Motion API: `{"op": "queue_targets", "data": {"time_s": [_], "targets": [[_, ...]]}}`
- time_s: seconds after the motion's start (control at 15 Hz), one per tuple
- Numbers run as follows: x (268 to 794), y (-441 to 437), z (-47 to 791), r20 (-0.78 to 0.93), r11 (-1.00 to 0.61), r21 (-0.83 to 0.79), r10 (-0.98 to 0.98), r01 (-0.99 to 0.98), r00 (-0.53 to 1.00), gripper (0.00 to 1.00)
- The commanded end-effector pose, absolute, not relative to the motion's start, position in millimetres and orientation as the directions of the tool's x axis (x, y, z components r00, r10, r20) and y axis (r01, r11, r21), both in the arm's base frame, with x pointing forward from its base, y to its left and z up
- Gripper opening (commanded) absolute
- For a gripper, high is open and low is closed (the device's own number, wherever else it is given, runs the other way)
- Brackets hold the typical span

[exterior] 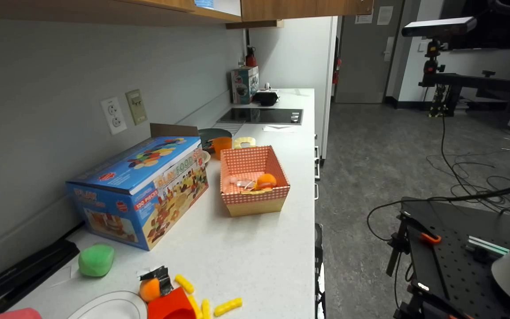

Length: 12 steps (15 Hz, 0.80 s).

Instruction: Open the overhead cabinet door, pick up some plush toys from the basket and put them in the open cabinet, and then close the cabinet

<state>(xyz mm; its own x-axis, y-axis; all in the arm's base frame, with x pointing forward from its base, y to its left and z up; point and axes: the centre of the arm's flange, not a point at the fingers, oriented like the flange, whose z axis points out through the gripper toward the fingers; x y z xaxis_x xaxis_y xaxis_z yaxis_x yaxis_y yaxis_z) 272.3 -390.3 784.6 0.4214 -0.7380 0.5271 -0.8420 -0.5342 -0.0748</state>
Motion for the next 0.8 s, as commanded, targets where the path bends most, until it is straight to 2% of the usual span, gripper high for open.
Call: {"op": "queue_targets", "data": {"time_s": [0.0, 0.2, 0.27, 0.73], "targets": [[283, -427, 795, 0.532, -0.550, -0.167, -0.749, -0.819, 0.395, 1.00], [295, -445, 795, 0.554, -0.579, -0.230, -0.739, -0.782, 0.384, 1.00], [283, -421, 782, 0.532, -0.561, -0.205, -0.752, -0.802, 0.389, 1.00], [288, -424, 778, 0.529, -0.561, -0.204, -0.753, -0.803, 0.392, 1.00]]}}
